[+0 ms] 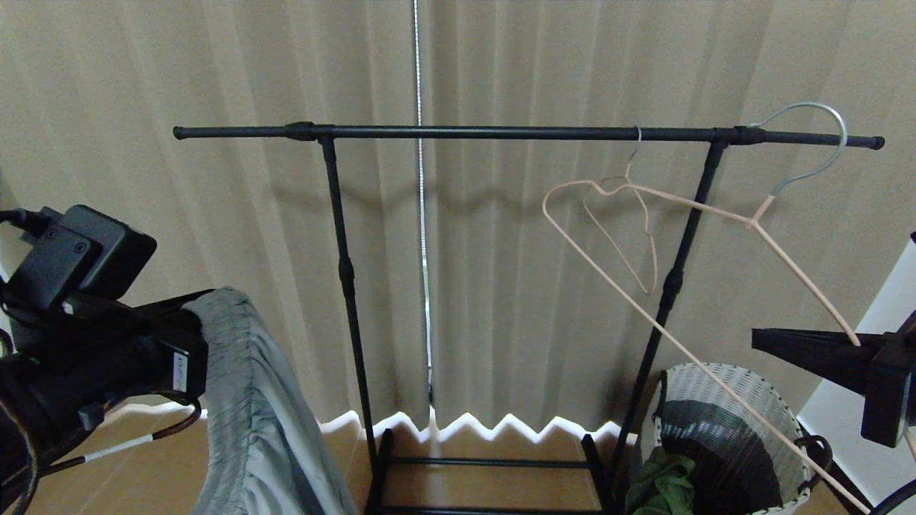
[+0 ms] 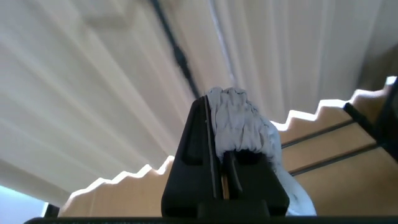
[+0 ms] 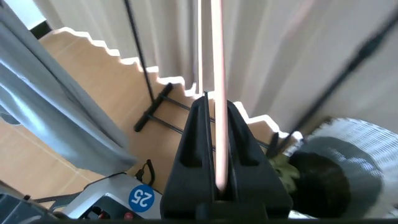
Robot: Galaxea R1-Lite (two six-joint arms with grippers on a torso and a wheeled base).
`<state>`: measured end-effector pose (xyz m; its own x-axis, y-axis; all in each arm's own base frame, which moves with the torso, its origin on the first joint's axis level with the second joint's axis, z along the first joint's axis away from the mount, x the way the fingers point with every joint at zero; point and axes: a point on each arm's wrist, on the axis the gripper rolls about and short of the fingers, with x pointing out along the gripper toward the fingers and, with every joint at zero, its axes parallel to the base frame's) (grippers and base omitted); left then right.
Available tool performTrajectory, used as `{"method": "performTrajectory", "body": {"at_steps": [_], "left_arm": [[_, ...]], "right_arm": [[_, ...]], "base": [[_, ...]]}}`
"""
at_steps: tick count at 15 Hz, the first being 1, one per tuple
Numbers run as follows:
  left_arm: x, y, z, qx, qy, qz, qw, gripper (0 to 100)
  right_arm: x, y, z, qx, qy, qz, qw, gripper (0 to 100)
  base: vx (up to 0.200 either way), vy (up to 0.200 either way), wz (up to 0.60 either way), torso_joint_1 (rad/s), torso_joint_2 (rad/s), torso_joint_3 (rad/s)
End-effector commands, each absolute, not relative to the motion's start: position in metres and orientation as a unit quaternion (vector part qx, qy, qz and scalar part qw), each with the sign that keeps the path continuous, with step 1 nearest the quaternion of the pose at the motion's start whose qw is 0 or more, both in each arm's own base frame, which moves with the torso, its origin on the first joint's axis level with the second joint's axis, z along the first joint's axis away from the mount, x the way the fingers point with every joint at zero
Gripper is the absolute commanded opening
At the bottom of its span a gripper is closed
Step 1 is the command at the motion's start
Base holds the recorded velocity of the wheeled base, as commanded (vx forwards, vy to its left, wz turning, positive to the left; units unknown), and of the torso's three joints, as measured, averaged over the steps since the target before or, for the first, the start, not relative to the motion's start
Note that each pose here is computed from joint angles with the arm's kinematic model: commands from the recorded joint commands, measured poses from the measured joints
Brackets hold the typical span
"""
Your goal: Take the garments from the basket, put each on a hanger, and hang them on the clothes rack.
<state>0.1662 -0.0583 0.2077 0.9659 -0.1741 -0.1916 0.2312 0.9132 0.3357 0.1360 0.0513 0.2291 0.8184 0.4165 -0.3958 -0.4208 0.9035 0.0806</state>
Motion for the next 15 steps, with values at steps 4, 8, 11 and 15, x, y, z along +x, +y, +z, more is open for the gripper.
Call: {"method": "performTrajectory", "body": {"at_steps": [4,8,11,15], "left_arm": [[0.168,-0.059,0.210,0.176,0.070,-0.103,0.977,0],[0.176,-0.064,0.207,0.179,0.083,-0.107,0.975,0],[0.190,-0.069,0.202,0.178,0.102,-0.102,0.974,0],[0.212,-0.087,0.209,0.131,0.104,-0.088,0.982,0]], "right_arm": [[0.136,0.052,0.224,-0.009,0.216,0.221,0.951,0],[0.133,0.061,0.219,-0.016,0.226,0.250,0.941,0],[0.130,0.063,0.210,-0.020,0.241,0.258,0.935,0],[0.129,0.071,0.205,-0.024,0.254,0.291,0.922,0]], "base": [[0.000,0.000,0.00,0.000,0.00,0.000],[0.000,0.000,0.00,0.000,0.00,0.000],[0.000,0.000,0.00,0.000,0.00,0.000],[0.000,0.000,0.00,0.000,0.00,0.000]]}}
